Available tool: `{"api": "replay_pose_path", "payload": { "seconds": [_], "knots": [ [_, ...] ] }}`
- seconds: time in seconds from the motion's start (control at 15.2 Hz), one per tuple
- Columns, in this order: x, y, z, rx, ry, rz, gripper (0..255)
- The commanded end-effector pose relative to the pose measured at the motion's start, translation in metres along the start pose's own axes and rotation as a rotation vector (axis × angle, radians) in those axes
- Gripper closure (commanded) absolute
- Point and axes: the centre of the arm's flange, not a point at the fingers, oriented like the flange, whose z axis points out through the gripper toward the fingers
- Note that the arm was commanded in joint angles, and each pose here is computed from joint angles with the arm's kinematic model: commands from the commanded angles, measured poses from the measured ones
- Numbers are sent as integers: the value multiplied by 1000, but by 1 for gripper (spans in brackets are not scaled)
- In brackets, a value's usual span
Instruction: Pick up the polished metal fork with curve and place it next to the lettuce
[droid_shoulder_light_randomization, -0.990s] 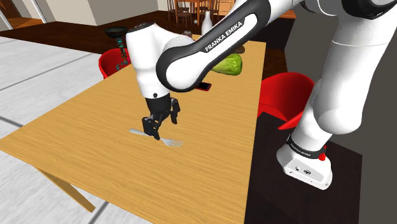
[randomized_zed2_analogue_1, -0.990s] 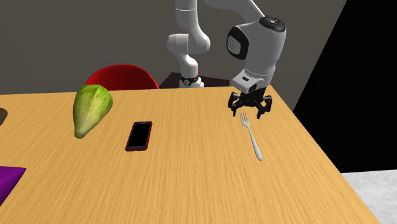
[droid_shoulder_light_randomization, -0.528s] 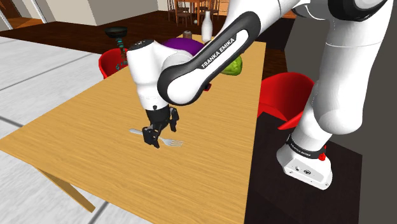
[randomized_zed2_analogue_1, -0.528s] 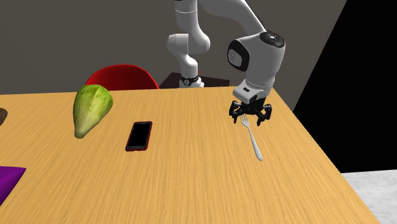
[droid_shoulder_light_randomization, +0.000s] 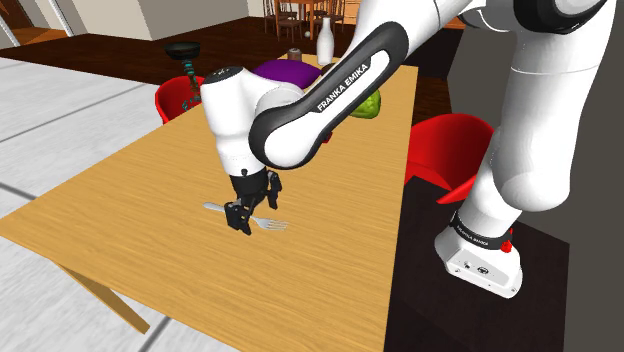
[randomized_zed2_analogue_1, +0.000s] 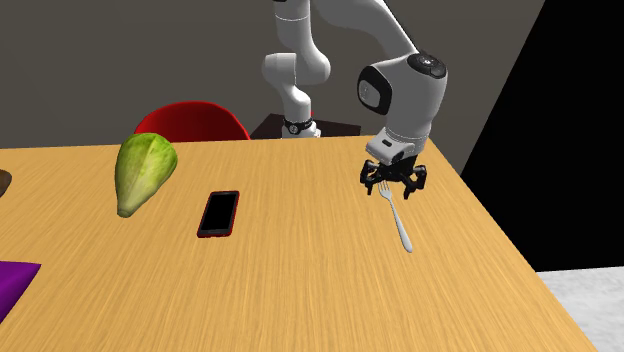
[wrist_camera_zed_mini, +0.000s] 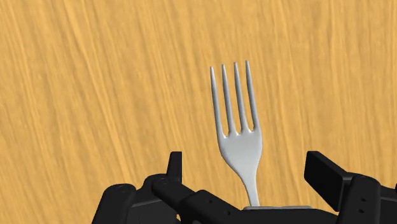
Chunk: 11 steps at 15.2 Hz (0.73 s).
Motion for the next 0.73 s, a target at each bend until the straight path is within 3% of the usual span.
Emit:
{"api": "replay_pose_path", "payload": {
  "seconds": [0.0,0.66],
  "knots": [
    [0,0,0,0,0,0,255],
    [0,0,-5,0,0,0,255]
  ]
}}
